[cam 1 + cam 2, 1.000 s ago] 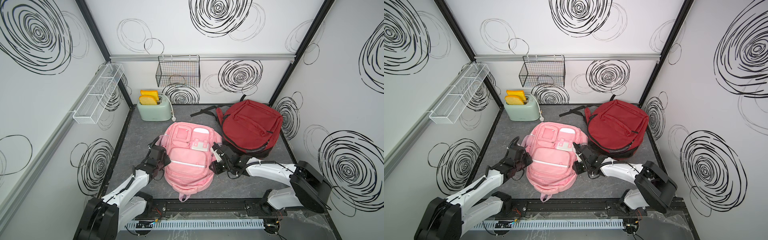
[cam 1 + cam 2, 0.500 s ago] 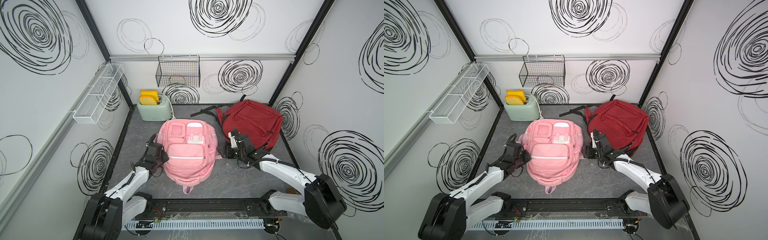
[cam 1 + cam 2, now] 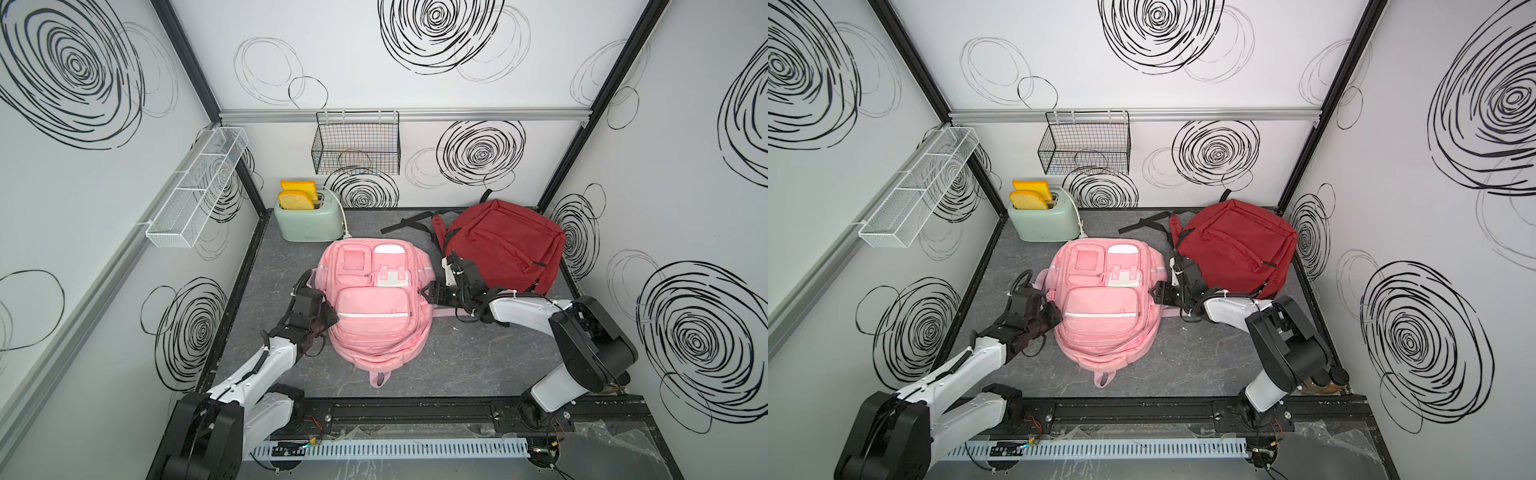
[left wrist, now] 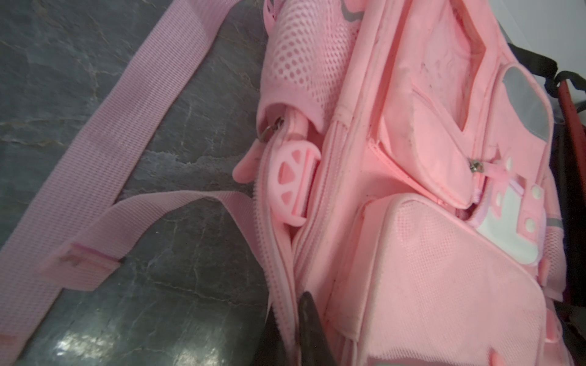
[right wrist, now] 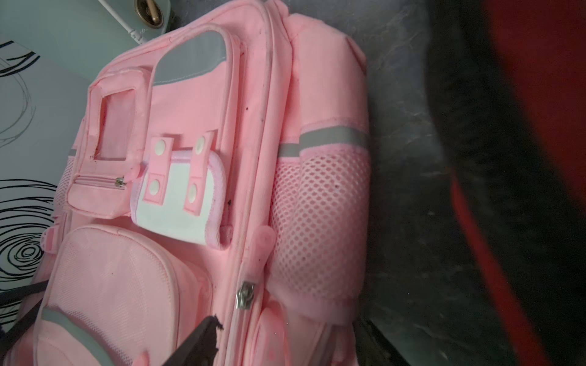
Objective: Zip up the backpack
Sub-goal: Adjust the backpack at the center of the board.
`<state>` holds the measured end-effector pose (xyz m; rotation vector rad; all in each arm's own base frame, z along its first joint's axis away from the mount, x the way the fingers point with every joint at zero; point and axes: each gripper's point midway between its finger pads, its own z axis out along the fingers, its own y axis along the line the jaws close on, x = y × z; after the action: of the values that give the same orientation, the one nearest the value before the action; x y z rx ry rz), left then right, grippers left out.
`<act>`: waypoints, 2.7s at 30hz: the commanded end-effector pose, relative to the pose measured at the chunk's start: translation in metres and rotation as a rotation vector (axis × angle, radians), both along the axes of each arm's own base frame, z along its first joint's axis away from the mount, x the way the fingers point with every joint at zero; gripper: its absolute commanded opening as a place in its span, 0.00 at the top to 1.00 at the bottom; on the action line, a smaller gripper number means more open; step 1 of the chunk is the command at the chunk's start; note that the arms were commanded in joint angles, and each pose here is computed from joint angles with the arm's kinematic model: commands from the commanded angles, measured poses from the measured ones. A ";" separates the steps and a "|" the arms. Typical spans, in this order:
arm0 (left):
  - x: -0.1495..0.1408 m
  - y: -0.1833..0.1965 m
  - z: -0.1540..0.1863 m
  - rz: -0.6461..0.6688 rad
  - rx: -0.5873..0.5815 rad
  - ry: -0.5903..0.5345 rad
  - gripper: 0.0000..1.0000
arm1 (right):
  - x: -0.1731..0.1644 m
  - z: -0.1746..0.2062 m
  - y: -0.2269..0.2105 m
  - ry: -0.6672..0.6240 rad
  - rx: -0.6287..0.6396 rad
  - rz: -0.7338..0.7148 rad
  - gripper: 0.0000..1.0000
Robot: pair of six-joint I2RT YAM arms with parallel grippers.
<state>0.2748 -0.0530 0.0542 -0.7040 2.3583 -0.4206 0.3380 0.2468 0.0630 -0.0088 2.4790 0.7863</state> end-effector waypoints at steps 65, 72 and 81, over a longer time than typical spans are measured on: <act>0.119 -0.091 0.084 -0.194 -0.064 -0.228 0.14 | -0.111 0.047 -0.007 -0.282 0.026 -0.473 1.00; 0.058 -0.048 0.104 -0.080 0.229 -0.201 0.09 | -0.113 0.052 -0.019 -0.300 0.036 -0.534 1.00; -0.016 -0.025 0.072 -0.067 0.166 -0.118 0.12 | -0.110 0.064 -0.017 -0.333 0.018 -0.530 1.00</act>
<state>0.2807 -0.0913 0.1534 -0.4499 2.2041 -0.3296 0.2221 0.2346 0.1056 0.4161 2.0969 0.5371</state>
